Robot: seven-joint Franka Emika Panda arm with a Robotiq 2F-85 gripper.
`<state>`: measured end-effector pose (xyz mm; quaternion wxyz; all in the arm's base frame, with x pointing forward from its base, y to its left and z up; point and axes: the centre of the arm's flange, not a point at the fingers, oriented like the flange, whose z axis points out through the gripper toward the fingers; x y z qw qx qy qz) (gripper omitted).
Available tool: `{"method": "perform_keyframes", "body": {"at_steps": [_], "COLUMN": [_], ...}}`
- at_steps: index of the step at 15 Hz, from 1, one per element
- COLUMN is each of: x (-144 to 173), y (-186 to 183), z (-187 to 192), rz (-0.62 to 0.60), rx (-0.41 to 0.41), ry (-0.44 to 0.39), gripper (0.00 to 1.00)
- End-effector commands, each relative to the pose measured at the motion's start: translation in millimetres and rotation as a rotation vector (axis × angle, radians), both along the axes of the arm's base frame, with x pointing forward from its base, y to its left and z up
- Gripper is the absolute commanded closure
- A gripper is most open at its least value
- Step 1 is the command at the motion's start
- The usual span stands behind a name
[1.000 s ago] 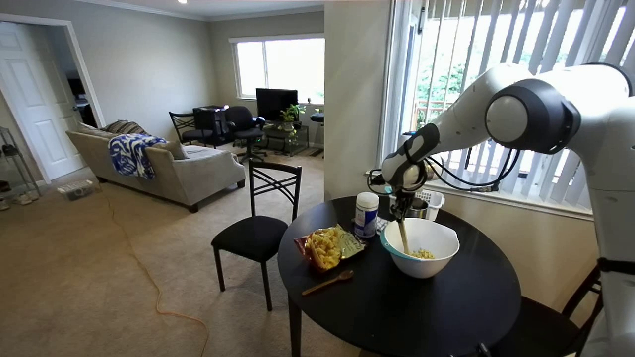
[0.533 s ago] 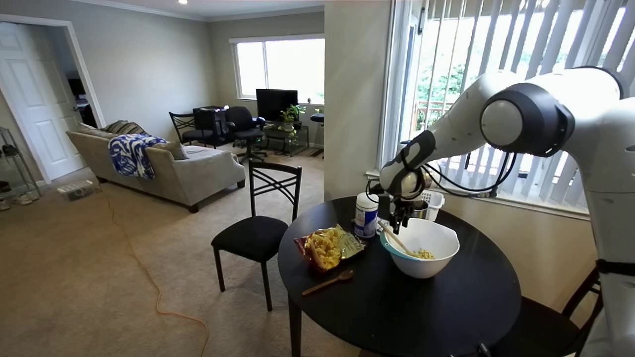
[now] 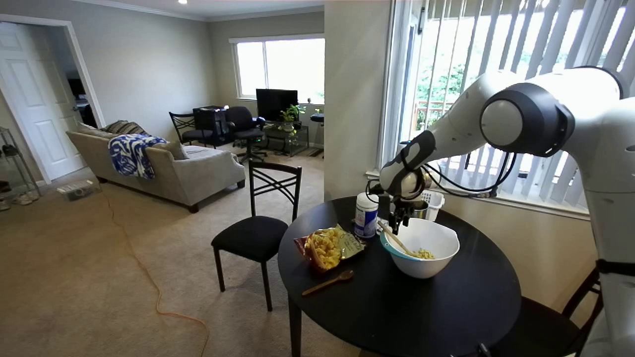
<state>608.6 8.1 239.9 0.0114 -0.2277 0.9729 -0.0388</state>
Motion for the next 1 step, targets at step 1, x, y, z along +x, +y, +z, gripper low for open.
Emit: {"method": "perform_keyframes", "body": {"at_steps": [1], "x": [0.0], "y": [0.0], "z": [0.0], "rz": [0.000], "rx": [0.000], "ry": [0.000], "gripper": [0.26]}}
